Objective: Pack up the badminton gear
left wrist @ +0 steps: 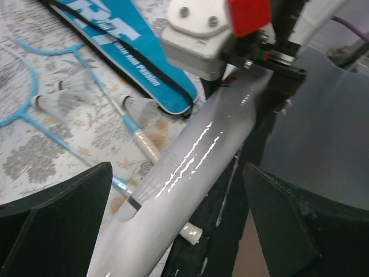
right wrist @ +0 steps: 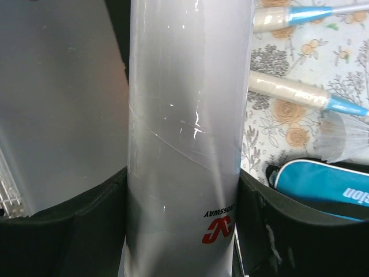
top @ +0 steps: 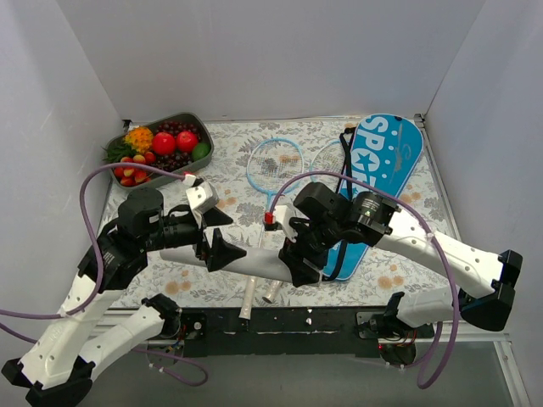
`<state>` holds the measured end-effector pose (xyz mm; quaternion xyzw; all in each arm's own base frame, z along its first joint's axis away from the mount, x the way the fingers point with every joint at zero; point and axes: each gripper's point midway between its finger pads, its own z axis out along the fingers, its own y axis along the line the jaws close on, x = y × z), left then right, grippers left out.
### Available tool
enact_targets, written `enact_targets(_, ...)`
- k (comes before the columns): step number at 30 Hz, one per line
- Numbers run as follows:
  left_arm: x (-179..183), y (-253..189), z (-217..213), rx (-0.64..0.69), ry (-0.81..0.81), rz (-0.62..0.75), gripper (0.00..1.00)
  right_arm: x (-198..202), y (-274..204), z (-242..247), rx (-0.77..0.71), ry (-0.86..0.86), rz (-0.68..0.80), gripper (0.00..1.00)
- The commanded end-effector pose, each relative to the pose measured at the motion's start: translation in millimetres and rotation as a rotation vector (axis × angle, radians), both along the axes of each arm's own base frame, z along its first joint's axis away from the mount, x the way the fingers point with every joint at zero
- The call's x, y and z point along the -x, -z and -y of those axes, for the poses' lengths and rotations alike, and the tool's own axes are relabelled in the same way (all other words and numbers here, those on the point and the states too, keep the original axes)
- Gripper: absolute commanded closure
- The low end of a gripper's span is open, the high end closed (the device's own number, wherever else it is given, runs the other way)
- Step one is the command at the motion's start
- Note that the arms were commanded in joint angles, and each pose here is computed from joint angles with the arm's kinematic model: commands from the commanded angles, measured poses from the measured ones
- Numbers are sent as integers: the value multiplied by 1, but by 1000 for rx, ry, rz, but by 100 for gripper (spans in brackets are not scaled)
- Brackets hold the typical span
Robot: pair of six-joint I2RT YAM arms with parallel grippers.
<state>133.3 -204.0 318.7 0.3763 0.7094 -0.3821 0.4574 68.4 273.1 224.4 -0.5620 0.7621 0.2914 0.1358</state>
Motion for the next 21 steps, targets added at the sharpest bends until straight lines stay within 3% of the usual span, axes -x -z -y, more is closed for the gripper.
enact_targets(1, 42, -5, 18, 58, 247, -46, 2, 26, -28, -3, -164, -126, -39, 99)
enact_targets(5, 59, 2, 28, 47, 337, -91, 2, 37, -37, -3, -212, -171, -71, 99)
enact_targets(21, 68, 25, 52, -33, 431, -124, 2, 38, -81, -18, -302, -237, -59, 99)
